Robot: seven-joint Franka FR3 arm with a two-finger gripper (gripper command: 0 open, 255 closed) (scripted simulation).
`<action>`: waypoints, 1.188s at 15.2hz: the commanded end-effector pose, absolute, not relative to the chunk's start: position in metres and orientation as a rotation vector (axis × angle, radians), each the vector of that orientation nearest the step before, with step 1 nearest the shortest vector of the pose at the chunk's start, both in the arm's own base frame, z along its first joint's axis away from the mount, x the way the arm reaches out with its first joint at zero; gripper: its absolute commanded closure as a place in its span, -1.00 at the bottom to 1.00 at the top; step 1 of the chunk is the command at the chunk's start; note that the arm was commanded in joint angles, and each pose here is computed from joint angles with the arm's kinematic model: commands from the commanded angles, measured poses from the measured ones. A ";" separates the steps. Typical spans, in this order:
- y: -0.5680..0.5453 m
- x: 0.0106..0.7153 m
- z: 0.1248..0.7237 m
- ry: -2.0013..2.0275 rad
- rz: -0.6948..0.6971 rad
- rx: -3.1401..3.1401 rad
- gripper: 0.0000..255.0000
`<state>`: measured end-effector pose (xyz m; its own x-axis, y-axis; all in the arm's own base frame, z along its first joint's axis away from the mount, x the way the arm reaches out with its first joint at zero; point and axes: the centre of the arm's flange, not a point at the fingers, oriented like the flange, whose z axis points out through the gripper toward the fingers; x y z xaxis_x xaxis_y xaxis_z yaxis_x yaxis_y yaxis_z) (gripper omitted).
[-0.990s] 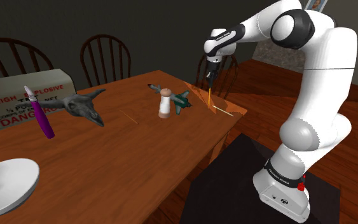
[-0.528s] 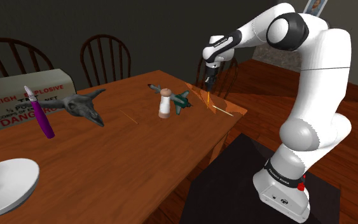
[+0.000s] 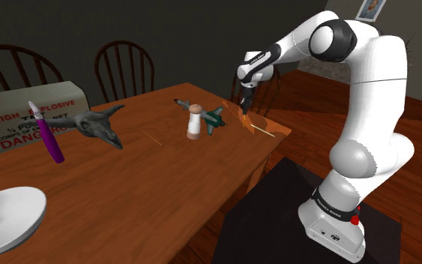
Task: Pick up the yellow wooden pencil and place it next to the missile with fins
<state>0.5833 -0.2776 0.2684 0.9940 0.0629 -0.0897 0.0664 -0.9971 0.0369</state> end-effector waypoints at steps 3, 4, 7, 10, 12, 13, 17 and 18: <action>-0.279 0.583 0.244 0.100 -0.147 3.100 1.00; -0.279 0.583 0.239 0.100 -0.147 3.100 1.00; -0.279 0.583 0.223 0.100 -0.147 3.100 1.00; -0.279 0.583 0.207 0.100 -0.147 3.100 1.00; -0.279 0.583 0.194 0.100 -0.147 3.100 1.00; -0.279 0.583 0.194 0.100 -0.147 3.100 1.00; -0.279 0.583 0.194 0.100 -0.147 3.100 1.00; -0.279 0.583 0.194 0.100 -0.147 3.100 1.00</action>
